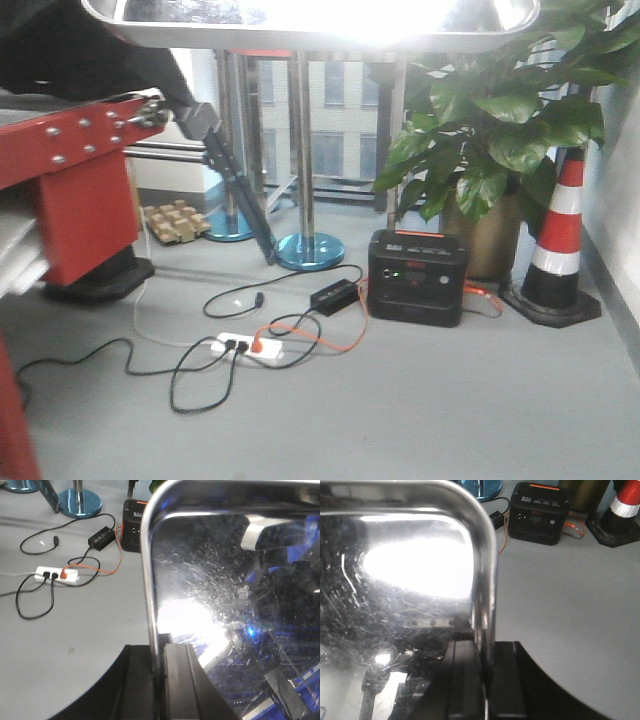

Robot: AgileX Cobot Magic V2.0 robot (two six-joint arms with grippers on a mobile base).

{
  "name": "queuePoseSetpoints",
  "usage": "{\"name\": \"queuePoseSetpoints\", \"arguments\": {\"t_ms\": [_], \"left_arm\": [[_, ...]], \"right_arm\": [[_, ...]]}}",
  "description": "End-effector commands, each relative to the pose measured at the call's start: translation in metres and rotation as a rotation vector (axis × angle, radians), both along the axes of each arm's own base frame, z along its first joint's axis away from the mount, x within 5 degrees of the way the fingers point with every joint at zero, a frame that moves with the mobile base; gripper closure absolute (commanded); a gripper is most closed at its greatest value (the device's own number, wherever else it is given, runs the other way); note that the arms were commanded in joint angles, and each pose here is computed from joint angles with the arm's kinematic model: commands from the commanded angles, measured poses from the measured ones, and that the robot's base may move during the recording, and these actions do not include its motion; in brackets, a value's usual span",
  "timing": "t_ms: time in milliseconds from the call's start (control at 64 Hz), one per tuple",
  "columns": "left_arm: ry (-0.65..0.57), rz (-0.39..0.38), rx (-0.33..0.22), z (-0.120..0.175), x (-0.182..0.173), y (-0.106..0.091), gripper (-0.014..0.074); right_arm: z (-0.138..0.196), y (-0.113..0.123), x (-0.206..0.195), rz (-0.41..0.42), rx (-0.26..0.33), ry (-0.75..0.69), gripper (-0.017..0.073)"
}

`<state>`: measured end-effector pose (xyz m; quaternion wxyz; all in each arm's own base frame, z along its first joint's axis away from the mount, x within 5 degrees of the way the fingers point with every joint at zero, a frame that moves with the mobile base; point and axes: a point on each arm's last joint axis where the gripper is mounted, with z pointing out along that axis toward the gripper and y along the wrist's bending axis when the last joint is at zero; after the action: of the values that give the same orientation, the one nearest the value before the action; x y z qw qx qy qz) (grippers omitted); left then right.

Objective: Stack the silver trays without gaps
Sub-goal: 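Hold the tray with both grippers while turning past the plant and cone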

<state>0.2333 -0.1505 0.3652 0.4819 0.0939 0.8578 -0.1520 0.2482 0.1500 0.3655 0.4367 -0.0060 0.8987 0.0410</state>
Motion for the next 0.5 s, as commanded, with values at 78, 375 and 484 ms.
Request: {"name": "queuePoseSetpoints", "arguments": {"t_ms": [78,375,484], "left_arm": [[-0.138,-0.095,-0.132,0.0212,-0.0041,-0.014,0.0612],[-0.138,-0.095,-0.132,0.0212,-0.0041,-0.014,0.0612],[-0.138,-0.095,-0.132,0.0212,-0.0041,-0.014,0.0612]], "right_arm": [[0.043,0.045,0.0016,0.387,0.342,-0.397,0.0636],[0.043,0.045,0.0016,0.387,0.342,-0.397,0.0636],[0.043,0.045,0.0016,0.387,0.342,-0.397,0.0636]]}}
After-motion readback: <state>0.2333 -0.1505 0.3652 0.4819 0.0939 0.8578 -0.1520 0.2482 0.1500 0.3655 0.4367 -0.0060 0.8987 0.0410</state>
